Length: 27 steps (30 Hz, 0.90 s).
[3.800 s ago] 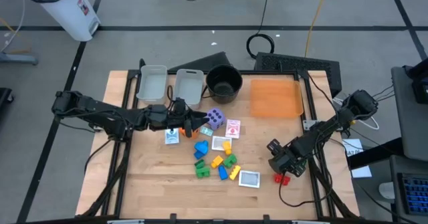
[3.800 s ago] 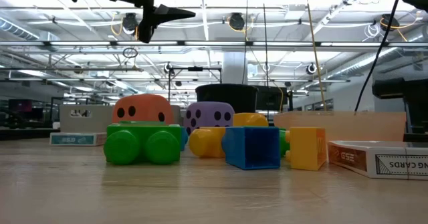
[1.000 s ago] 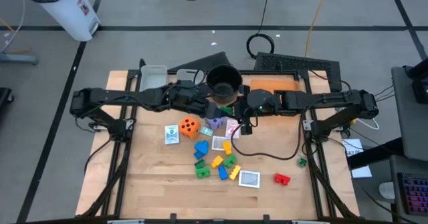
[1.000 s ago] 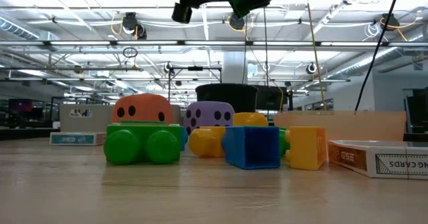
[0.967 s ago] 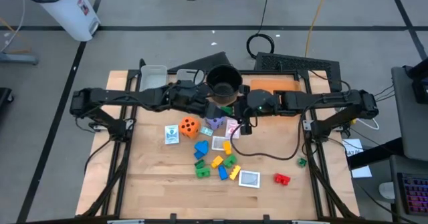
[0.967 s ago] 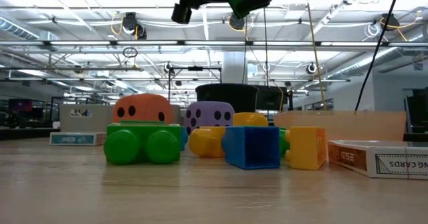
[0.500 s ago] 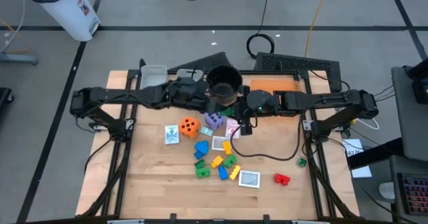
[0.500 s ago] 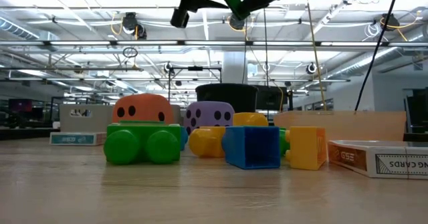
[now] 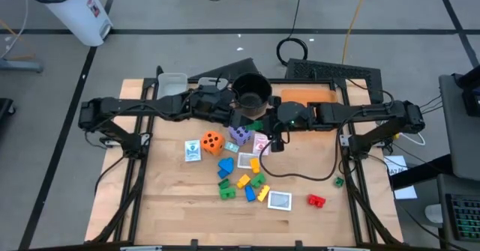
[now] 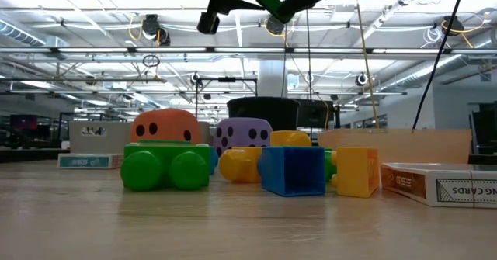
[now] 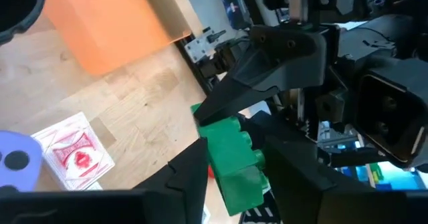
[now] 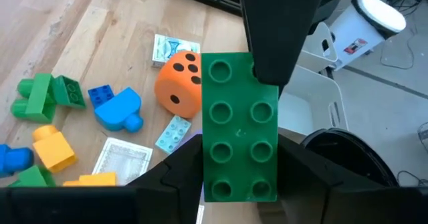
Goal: Pick & Place Toys
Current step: Put the green game piece into the right gray bin
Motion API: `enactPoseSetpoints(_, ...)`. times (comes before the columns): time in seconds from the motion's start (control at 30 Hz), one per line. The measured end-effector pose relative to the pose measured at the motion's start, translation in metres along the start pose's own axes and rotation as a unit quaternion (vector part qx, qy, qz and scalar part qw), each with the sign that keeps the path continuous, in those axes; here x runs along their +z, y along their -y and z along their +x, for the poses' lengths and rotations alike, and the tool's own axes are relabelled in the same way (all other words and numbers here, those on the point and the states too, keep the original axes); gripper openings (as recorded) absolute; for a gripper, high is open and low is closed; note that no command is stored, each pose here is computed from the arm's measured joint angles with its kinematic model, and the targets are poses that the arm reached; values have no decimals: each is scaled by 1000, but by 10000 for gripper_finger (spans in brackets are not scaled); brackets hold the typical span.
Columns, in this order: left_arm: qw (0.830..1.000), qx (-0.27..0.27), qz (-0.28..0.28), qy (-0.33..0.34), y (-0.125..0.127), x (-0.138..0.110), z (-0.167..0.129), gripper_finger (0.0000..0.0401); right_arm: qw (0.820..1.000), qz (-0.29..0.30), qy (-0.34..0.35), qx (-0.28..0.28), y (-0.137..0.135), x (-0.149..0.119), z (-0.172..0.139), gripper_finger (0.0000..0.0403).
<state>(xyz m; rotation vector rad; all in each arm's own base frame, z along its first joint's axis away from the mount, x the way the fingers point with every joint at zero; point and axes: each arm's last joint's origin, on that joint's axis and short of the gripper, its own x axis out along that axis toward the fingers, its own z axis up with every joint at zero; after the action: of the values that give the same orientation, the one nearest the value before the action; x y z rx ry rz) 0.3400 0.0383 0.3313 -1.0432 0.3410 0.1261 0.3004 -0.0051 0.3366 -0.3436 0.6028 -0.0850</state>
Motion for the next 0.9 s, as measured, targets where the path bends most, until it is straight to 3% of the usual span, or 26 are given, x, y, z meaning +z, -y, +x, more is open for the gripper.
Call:
enactPoseSetpoints(0.43, 1000, -7, 1, -5, 2, -1, 1, 194, 1000, 6, 4, -19, 2, 2, 0, 153)
enactPoseSetpoints(0.77, 1000, 15, -11, 4, -2, -1, 0, 101, 1000, 4, 1, -21, 2, 1, 0, 151)
enactPoseSetpoints(0.9, 1000, 20, -4, 5, -2, -1, 0, 91, 1000, 2, 3, -20, 2, 1, 0, 160)
